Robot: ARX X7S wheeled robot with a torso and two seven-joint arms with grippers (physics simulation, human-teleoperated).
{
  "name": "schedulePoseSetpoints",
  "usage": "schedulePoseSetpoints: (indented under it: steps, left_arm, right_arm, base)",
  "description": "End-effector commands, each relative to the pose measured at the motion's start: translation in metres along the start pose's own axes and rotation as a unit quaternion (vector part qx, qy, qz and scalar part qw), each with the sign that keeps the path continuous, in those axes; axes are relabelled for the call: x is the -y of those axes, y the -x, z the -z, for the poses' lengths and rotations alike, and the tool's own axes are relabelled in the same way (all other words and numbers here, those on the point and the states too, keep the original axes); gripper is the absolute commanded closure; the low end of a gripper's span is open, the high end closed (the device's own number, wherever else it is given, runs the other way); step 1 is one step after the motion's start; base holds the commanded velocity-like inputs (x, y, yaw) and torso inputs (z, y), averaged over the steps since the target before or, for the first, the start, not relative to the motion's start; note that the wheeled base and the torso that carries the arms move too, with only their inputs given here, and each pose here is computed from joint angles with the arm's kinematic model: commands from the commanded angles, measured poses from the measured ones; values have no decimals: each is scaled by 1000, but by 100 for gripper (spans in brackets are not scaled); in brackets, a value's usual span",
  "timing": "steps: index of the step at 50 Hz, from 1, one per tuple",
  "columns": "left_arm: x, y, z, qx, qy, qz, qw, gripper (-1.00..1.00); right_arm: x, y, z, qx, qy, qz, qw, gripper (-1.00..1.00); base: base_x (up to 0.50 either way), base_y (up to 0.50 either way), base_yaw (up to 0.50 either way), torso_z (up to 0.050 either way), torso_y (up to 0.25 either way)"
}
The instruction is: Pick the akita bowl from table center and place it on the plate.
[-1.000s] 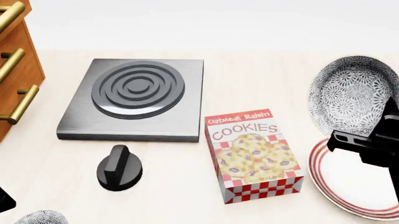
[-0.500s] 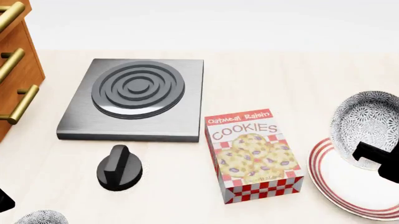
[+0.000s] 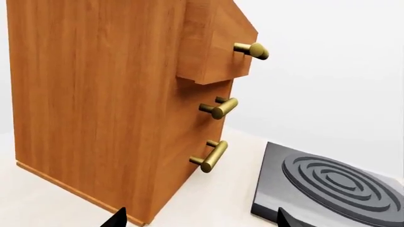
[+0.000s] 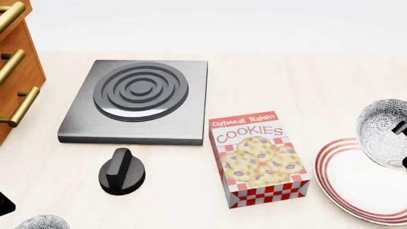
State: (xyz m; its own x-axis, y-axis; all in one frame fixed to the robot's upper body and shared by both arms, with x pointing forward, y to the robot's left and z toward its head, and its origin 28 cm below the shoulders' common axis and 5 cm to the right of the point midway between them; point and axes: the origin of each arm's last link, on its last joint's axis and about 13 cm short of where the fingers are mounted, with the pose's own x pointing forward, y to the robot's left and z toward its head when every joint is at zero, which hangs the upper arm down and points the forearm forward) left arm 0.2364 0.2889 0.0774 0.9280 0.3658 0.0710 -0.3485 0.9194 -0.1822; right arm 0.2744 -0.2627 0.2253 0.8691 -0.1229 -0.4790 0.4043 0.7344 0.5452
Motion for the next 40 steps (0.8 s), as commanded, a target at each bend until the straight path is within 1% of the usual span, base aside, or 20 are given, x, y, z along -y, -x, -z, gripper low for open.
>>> schedulePoseSetpoints:
  steps: [1, 6, 11, 16, 18, 19, 20, 22, 28, 29, 30, 32, 34, 36, 37, 38, 39, 40]
  left_arm:
    - [-1, -1, 0, 5, 8, -1, 1000, -100]
    - [0, 0, -1, 7, 10, 3, 1000, -100]
    - [1, 1, -1, 12, 6, 6, 1000, -100]
    - [-1, 2, -1, 20, 1, 7, 1000, -100]
    - [-2, 5, -2, 29, -6, 30, 999, -100]
    - [-2, 7, -2, 33, -11, 30, 999, -100]
    - [-2, 7, -2, 33, -10, 30, 999, -100]
    - [-3, 6, -2, 22, 10, 23, 999, -100]
    - [-5, 4, -3, 22, 5, 13, 1000, -100]
    - [-5, 5, -3, 25, 4, 17, 1000, -100]
    - [-5, 6, -3, 26, 6, 21, 999, -100]
    - [-4, 7, -4, 29, -1, 24, 999, -100]
    - [-3, 6, -4, 27, 2, 24, 999, -100]
    - [-4, 5, -4, 18, 8, 13, 1000, -100]
    - [-4, 4, -3, 15, 2, 11, 1000, -100]
    - [-4, 3, -2, 12, -4, 3, 1000, -100]
    - [-4, 3, -3, 13, 3, 7, 1000, -100]
    - [-4, 3, -3, 13, 3, 6, 1000, -100]
  right_arm:
    - [-5, -4, -25, -47, -73, 21, 996, 100]
    - [-10, -7, -27, -73, -62, 34, 995, 100]
    - [-19, -10, -33, -84, -54, 24, 995, 100]
    - [-24, -18, -29, -93, -46, 9, 995, 100]
    - [-26, -21, -28, -94, -43, 7, 995, 100]
    - [-26, -24, -27, -96, -43, 6, 994, 100]
    - [-26, -25, -26, -96, -43, 6, 994, 100]
    - [-26, -27, -27, -96, -43, 7, 994, 100]
    - [-26, -29, -30, -88, -51, 8, 995, 100]
    - [-25, -29, -30, -86, -51, 10, 995, 100]
    - [-25, -30, -30, -85, -53, 11, 995, 100]
    - [-24, -30, -30, -82, -54, 13, 995, 100]
    - [-23, -30, -30, -81, -57, 14, 995, 100]
    - [-22, -30, -31, -80, -59, 14, 995, 100]
    - [-22, -30, -31, -80, -60, 14, 995, 100]
    - [-22, -30, -31, -80, -60, 14, 995, 100]
    - [-22, -30, -30, -80, -60, 13, 995, 100]
    - [-22, -30, -30, -80, -60, 14, 995, 100]
  base:
    - [0, 0, 0, 0, 0]
    - [0, 0, 0, 0, 0]
    - [0, 0, 0, 0, 0]
    - [0, 0, 0, 0, 2]
    - [0, 0, 0, 0, -90]
    - [0, 0, 0, 0, -250]
    - [0, 0, 0, 0, -250]
    - [0, 0, 0, 0, -250]
    - [0, 0, 0, 0, 0]
    - [0, 0, 0, 0, 0]
    - [0, 0, 0, 0, -156]
    - [0, 0, 0, 1, -250]
    - [0, 0, 0, 0, -250]
    - [0, 0, 0, 1, -250]
    - [0, 0, 0, 2, -250]
    - [0, 0, 0, 0, -18]
    - [0, 0, 0, 0, 0]
    - [0, 0, 0, 0, 0]
